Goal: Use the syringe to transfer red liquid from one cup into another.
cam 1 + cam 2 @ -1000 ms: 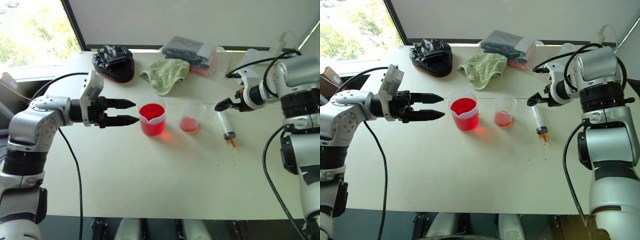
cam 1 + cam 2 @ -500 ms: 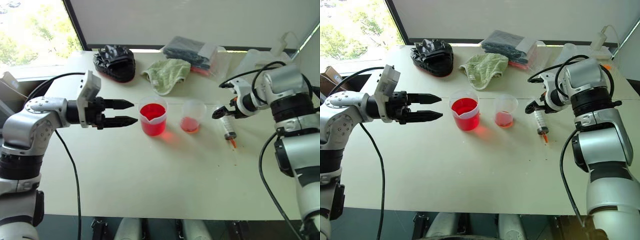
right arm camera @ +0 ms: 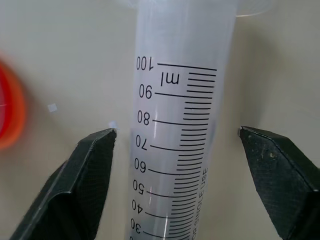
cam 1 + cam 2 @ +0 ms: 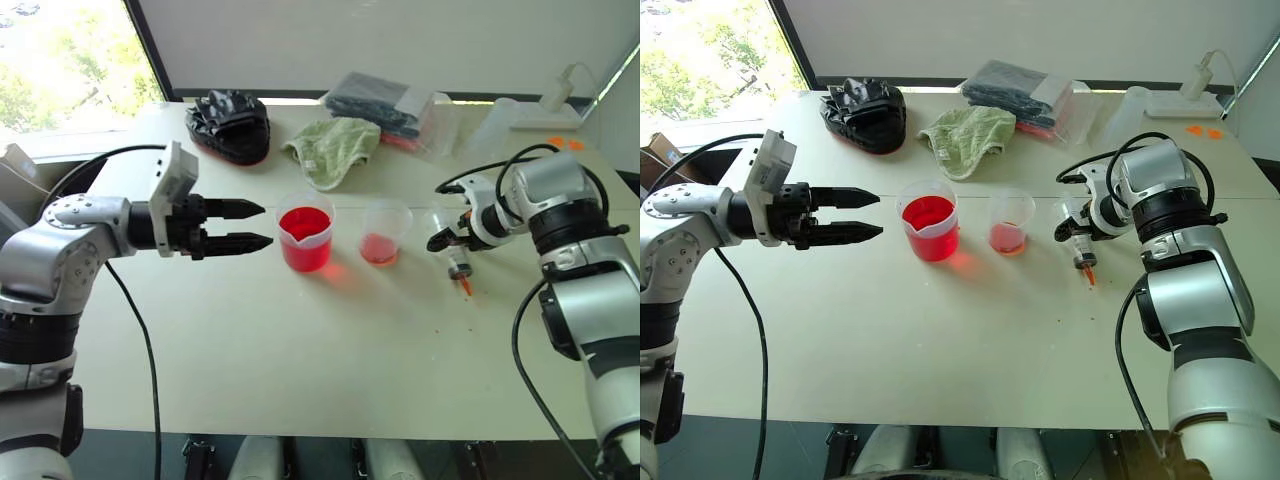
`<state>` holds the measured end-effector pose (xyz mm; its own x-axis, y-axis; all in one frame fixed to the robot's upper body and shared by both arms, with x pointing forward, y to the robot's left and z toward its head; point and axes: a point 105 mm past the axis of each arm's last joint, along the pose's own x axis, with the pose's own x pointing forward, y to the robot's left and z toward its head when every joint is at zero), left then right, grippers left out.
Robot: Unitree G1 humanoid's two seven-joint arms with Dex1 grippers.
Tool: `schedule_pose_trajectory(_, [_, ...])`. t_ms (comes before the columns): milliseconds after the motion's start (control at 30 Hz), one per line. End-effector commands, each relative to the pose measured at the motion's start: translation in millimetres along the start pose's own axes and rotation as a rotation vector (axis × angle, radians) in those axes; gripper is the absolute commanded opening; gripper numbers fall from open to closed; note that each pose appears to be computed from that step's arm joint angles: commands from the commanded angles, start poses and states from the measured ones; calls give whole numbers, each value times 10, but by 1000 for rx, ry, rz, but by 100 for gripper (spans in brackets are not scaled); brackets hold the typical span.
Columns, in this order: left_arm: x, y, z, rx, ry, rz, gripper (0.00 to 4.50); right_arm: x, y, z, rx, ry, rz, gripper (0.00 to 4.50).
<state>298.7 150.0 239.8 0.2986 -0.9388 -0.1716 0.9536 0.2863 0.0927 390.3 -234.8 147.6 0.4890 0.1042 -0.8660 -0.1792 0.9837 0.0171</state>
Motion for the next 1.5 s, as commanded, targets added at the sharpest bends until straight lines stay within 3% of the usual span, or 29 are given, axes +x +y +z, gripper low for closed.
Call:
schedule_pose_trajectory(33, [-55, -20, 130, 58, -17, 17, 329, 14, 38, 57, -21, -14, 11, 207])
schedule_pose_trajectory(67, [-56, -20, 135, 58, -18, 19, 329, 21, 36, 59, -23, -14, 10, 155])
schedule_pose_trajectory(100, [-57, -23, 142, 59, -20, 20, 329, 25, 35, 62, -25, -14, 9, 140])
schedule_pose_trajectory(333, [-64, -23, 156, 58, -26, 26, 329, -51, 7, 167, -36, -80, 22, 140])
schedule_pose_trajectory(667, [12, 87, 374, 38, -127, -6, 329, -833, 23, 687, -73, -543, 25, 140])
schedule_pose_trajectory(900, [-33, 198, 654, 53, -179, -20, 329, -1595, 772, 1050, -204, -1099, 230, 140])
schedule_pose_trajectory(1000, [-96, 251, 760, 47, -202, -6, 329, -1789, 1167, 1084, -241, -1266, 348, 140])
schedule_pose_trajectory(1167, [-247, 258, 821, 54, -175, 21, 329, -1847, 1782, 994, -306, -1389, 555, 140])
schedule_pose_trajectory(1367, [-378, 243, 1063, 49, -234, 48, 329, -1723, 2213, 800, -356, -1457, 746, 140])
schedule_pose_trajectory(1500, [-421, 221, 1046, 54, -211, 60, 329, -1584, 2455, 663, -374, -1468, 852, 140])
